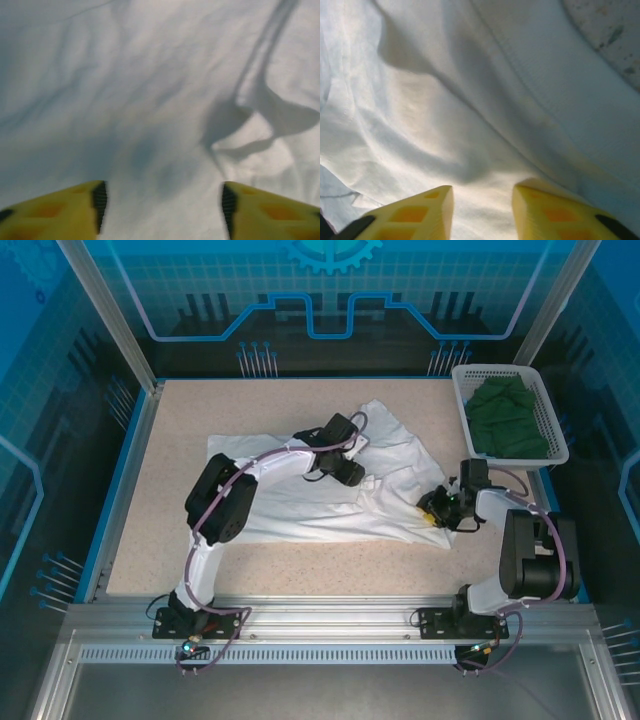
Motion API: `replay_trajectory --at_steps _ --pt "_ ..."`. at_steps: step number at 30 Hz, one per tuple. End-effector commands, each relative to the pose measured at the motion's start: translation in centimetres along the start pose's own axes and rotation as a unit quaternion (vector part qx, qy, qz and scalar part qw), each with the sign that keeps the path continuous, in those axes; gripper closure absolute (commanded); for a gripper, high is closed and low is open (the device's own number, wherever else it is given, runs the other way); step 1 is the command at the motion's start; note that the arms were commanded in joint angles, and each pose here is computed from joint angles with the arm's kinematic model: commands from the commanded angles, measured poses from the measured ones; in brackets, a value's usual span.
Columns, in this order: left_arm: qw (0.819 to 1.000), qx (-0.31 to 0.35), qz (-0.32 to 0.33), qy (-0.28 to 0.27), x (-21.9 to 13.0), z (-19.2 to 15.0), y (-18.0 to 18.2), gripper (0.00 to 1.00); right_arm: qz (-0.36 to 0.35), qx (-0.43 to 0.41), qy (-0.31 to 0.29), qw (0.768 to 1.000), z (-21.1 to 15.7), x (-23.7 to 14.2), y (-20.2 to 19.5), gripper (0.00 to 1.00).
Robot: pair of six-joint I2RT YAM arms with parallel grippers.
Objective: Fold and stack the t-shirts
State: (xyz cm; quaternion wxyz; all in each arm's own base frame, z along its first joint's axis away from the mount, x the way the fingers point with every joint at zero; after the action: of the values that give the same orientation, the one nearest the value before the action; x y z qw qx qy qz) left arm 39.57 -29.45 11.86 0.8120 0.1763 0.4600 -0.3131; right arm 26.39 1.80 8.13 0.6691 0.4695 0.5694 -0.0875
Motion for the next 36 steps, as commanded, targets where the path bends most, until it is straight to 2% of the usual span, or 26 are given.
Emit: replay_trajectory --at_steps 1,3,5,8,11,14,17,22,24,29,32,34,36 --pt "0.995 -0.061 0.076 0.014 -1.8 -0.5 1.5 0.31 -0.026 0.001 -0.023 0.999 0.2 -1.4 -0.2 0.55" --pt "0.980 -0.124 0.155 0.018 -4.7 -0.9 2.9 0.31 -0.022 -0.012 -0.045 0.999 -0.1 -2.9 0.3 0.53" --pt "0.961 -0.187 0.202 0.004 -7.9 -2.2 3.5 0.32 -0.018 -0.032 -0.069 0.997 -0.7 -4.4 0.8 0.51" --pt "0.935 -0.271 0.226 -0.030 -12.2 -5.1 3.6 0.34 -0.021 -0.062 -0.085 0.994 -2.5 -5.9 0.8 0.50" --pt "0.912 -0.349 0.210 -0.044 -14.1 -9.2 3.3 0.39 -0.014 -0.086 -0.070 0.994 -4.4 -5.8 0.7 0.51" --pt "0.885 -0.416 0.206 -0.040 -14.5 -14.1 3.9 0.41 -0.028 -0.089 -0.041 0.995 -5.4 -4.9 -0.2 0.54" --pt "0.849 -0.494 0.184 -0.030 -14.1 -19.0 5.0 0.44 -0.059 -0.067 -0.035 0.995 -5.5 -3.9 -1.8 0.57" --pt "0.789 -0.594 0.158 0.000 -13.1 -25.0 6.1 0.46 -0.082 -0.025 -0.022 0.996 -5.3 -2.8 -3.1 0.57" --pt "0.772 -0.618 0.153 0.003 -12.8 -26.4 6.3 0.46 -0.101 -0.009 -0.017 0.995 -5.2 -2.5 -3.6 0.59" --pt "0.716 -0.669 0.199 0.026 -13.3 -30.3 7.4 0.46 -0.196 0.052 -0.031 0.979 -4.3 -2.9 -6.1 0.59" --pt "0.692 -0.691 0.207 0.029 -13.4 -32.0 8.1 0.46 -0.210 0.097 -0.039 0.972 -3.9 -3.1 -7.8 0.57" --pt "0.682 -0.700 0.206 0.036 -13.3 -32.7 8.5 0.46 -0.208 0.110 -0.043 0.971 -3.8 -3.2 -8.3 0.57" --pt "0.671 -0.706 0.220 0.051 -13.5 -33.3 8.8 0.50 -0.209 0.112 -0.044 0.971 -4.0 -3.3 -8.4 0.56"
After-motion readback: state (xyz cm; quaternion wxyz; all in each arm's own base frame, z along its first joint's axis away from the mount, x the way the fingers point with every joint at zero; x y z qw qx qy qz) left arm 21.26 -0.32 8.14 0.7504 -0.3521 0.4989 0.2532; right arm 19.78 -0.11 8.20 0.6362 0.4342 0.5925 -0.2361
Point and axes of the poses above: each hand's point on the last joint's axis, 136 mm out from that joint toward the fingers, its own x axis out along the fingers, its own y axis along the line the jaws close on, z = x × y, the point moved 7 cm from there along -x, back along the fingers, and after that the axes turned 9 degrees about x, right-handed, at the moved point
